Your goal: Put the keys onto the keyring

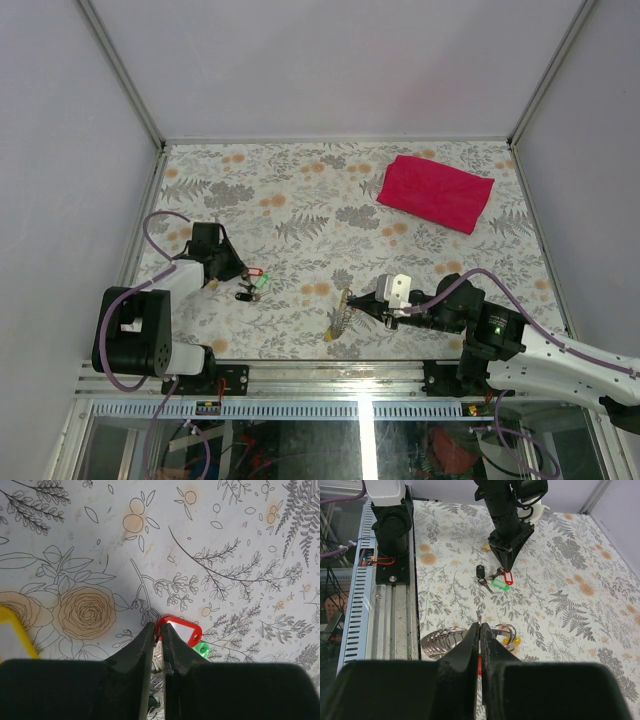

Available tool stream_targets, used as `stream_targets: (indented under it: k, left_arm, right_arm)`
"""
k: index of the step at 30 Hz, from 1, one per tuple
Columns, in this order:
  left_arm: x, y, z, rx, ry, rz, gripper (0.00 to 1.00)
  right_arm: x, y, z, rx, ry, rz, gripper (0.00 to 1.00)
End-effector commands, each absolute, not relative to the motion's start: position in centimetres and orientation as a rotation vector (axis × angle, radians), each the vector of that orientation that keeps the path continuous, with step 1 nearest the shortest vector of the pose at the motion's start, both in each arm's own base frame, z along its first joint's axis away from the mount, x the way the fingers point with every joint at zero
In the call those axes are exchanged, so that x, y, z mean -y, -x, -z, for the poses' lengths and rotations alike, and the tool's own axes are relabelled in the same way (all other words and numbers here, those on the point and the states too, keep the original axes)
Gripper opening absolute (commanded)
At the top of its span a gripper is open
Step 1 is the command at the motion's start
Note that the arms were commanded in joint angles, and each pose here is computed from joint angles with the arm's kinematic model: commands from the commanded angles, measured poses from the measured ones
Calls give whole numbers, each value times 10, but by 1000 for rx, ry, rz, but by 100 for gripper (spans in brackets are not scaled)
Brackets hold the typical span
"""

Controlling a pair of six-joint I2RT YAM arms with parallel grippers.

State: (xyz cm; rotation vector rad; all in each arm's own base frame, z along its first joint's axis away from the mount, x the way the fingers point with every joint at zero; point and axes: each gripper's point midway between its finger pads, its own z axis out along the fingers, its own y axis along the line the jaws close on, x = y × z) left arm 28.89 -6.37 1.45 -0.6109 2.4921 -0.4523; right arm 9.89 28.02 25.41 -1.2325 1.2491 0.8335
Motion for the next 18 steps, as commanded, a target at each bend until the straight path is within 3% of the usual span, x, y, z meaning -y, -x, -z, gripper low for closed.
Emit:
stream_targets:
  k: [1, 6, 18]
  left_arm:
    - [63, -292, -12, -2476, 599, 469, 9]
    - [65, -293, -17, -2466, 581, 484, 0]
    - [89, -301, -86, -2338, 343, 498, 0]
  right_arm:
    - [-285, -95, -297, -1130, 1155, -891, 0]
    - [-284, -95, -297, -1131, 1151, -890, 0]
    - [-275, -103, -310, -1110, 1100, -834, 0]
